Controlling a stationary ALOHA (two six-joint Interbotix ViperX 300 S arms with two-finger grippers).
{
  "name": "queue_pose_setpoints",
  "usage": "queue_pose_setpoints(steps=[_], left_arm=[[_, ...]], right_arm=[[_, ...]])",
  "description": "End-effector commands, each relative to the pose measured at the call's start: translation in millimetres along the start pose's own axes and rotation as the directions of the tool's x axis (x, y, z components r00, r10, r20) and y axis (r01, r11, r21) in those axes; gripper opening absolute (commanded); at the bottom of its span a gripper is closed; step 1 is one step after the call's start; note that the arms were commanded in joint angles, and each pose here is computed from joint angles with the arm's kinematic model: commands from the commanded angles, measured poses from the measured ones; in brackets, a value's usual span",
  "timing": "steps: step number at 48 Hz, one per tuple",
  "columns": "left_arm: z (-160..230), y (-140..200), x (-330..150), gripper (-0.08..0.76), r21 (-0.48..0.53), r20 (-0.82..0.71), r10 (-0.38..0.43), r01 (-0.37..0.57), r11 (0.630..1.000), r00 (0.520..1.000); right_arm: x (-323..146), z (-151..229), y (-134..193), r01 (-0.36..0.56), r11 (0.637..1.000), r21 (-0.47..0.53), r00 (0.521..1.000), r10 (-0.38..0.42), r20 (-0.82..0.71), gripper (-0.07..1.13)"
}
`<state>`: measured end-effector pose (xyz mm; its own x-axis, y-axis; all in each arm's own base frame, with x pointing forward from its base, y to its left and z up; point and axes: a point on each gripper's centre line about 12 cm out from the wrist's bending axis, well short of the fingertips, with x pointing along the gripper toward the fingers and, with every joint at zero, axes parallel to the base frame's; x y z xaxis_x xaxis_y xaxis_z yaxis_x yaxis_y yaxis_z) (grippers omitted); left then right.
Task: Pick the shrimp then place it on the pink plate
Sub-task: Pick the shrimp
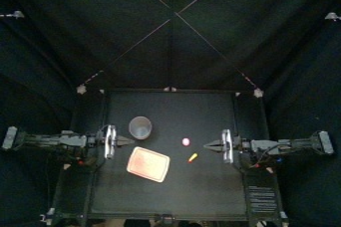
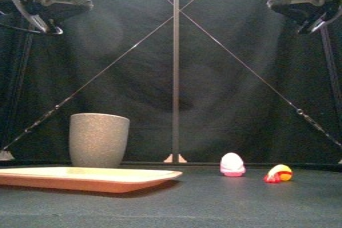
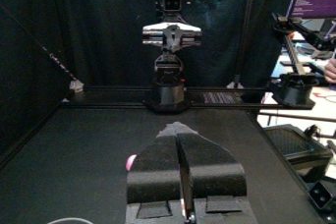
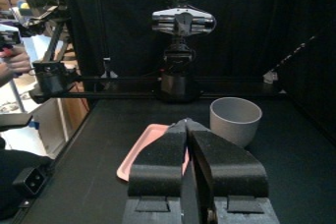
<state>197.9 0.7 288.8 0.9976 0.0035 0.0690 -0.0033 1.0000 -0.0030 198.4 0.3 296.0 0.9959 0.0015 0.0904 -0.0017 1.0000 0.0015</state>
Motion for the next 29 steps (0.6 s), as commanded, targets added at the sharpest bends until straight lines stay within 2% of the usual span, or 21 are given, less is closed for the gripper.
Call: queue_pose_setpoints(steps=[1, 13, 22, 25, 29], left_arm=[[6.9, 0.0, 5.9, 0.048, -0.001, -0.017, 0.0, 0.0, 1.0, 1.0], [9.4, 0.3, 8.4, 0.046, 0.005, -0.093, 0.002, -0.001, 1.0, 0.996], [7.8, 4.4, 8.4, 0.046, 0.003, -0.122, 0.022, -0.021, 1.0, 0.992], [9.6, 6.0, 8.5, 0.046, 0.002, -0.107, 0.029, -0.029, 1.0, 0.994], [10.4, 6.6, 8.4, 0.046, 0.004, -0.089, 0.032, -0.032, 0.999, 0.996]], right_arm=[[5.1, -4.1, 0.3, -0.001, 1.0, 0.006, 1.0, 0.001, -0.025, -0.02], [28.4, -33.4, 0.3, -0.001, 1.0, 0.003, 0.983, 0.002, -0.186, -0.01], [45.4, -60.1, 3.0, -0.02, 1.0, -0.016, 0.939, 0.014, -0.344, 0.0], [48.4, -67.2, 3.1, -0.021, 1.0, -0.016, 0.926, 0.014, -0.377, 0.04], [50.8, -73.5, 3.8, -0.022, 1.0, -0.011, 0.917, 0.016, -0.4, 0.16]])
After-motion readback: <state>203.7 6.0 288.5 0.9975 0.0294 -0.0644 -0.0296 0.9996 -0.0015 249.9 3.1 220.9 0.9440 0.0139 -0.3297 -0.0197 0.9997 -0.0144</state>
